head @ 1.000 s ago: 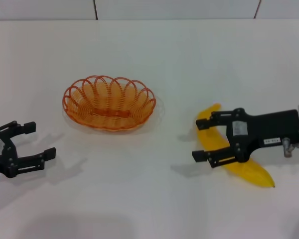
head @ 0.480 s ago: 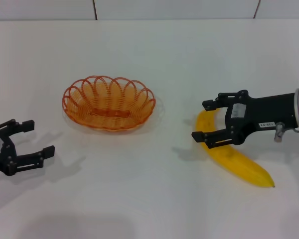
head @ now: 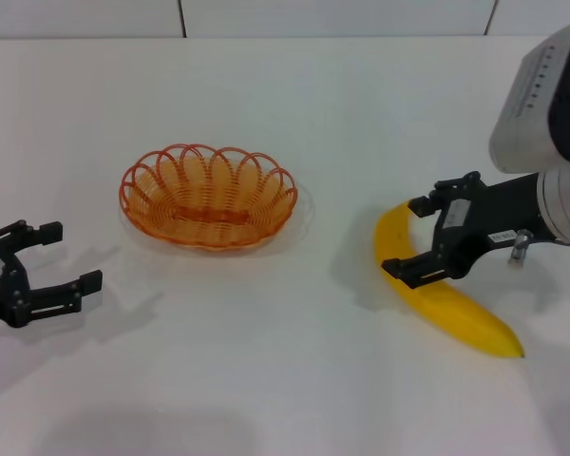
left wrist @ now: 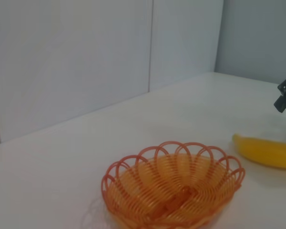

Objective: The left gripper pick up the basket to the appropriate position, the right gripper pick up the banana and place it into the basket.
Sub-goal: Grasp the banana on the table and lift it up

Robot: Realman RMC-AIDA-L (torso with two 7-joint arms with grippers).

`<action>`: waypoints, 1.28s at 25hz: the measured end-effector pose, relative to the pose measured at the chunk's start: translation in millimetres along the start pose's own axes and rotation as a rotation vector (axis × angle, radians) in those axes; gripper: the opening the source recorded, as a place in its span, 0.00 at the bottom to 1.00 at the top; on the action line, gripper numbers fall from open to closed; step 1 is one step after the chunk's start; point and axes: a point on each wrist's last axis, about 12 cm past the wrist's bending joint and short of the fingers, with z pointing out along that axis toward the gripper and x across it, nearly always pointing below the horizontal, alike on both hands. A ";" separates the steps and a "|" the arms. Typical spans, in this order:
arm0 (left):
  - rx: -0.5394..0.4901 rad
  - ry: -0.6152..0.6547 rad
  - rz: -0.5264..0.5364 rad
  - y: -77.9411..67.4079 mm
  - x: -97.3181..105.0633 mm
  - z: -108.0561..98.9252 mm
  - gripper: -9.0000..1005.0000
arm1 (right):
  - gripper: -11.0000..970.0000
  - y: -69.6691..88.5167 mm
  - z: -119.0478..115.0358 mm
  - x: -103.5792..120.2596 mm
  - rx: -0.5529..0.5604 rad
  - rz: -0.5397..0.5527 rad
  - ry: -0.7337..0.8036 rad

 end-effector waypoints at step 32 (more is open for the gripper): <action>0.021 0.005 0.022 2.4 -6.3 8.1 0.90 | 0.90 -3.6 49.4 -1.4 -0.054 0.002 0.283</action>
